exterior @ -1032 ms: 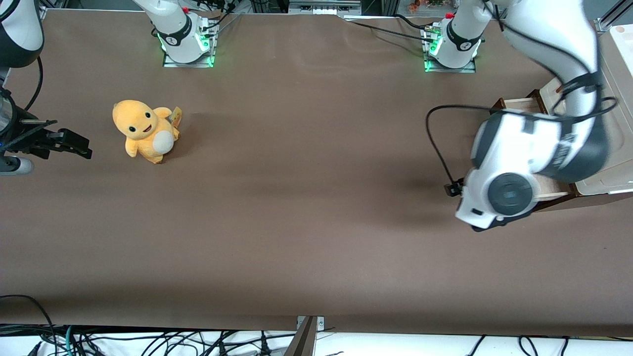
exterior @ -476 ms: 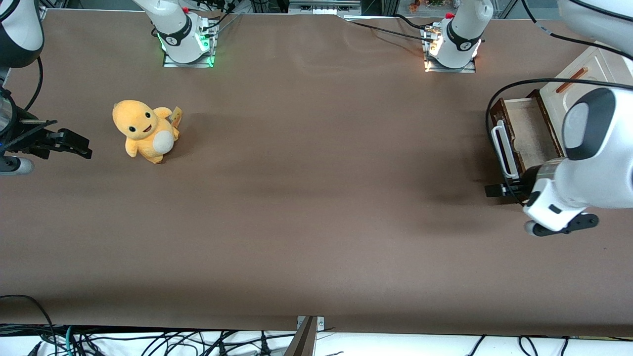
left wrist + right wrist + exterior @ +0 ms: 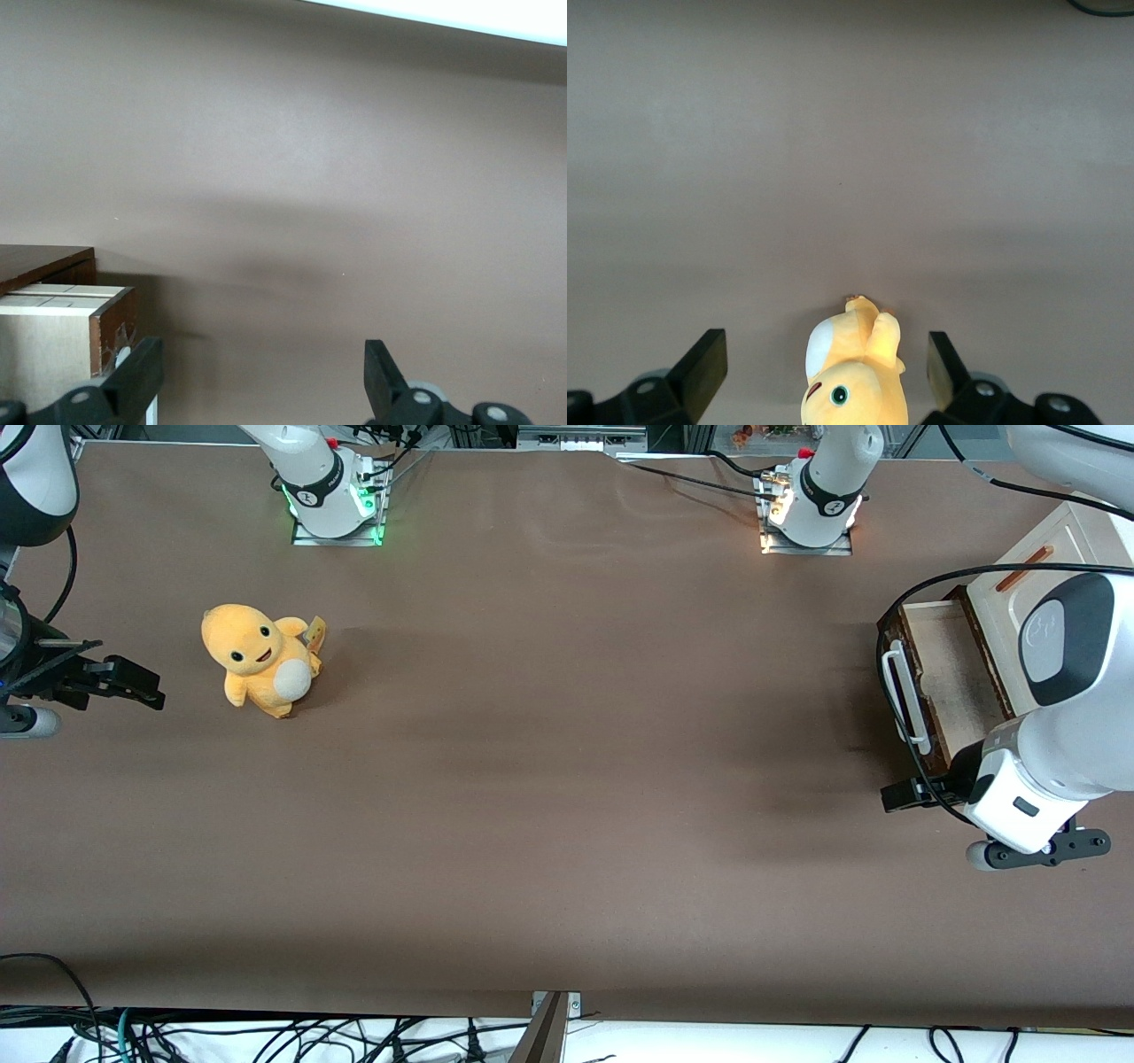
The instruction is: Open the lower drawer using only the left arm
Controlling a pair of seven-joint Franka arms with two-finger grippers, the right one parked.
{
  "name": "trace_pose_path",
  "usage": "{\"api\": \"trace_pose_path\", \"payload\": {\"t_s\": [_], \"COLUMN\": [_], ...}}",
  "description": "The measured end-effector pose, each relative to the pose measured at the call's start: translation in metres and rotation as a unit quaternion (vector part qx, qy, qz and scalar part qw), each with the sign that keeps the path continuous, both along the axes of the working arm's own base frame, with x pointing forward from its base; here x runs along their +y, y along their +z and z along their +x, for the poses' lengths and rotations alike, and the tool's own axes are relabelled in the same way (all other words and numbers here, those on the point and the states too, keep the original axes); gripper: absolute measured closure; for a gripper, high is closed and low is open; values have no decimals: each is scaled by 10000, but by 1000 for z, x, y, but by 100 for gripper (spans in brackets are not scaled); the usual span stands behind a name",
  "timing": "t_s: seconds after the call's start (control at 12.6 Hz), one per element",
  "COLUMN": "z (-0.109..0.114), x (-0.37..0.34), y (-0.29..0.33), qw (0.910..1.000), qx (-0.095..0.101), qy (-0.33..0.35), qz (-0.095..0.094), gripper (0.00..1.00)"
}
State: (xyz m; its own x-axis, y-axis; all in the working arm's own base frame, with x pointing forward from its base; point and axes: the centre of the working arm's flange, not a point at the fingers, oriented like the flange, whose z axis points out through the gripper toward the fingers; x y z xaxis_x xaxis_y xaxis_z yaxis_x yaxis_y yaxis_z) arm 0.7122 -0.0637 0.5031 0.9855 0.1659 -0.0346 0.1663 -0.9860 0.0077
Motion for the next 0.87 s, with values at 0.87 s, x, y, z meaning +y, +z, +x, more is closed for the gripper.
{"api": "trace_pose_path", "payload": {"t_s": [0.87], "z": [4], "x": [49], "y": [1], "qw": [9973], "qx": [-126], "qy": [-729], "qz": [-9], "gripper": [0]}}
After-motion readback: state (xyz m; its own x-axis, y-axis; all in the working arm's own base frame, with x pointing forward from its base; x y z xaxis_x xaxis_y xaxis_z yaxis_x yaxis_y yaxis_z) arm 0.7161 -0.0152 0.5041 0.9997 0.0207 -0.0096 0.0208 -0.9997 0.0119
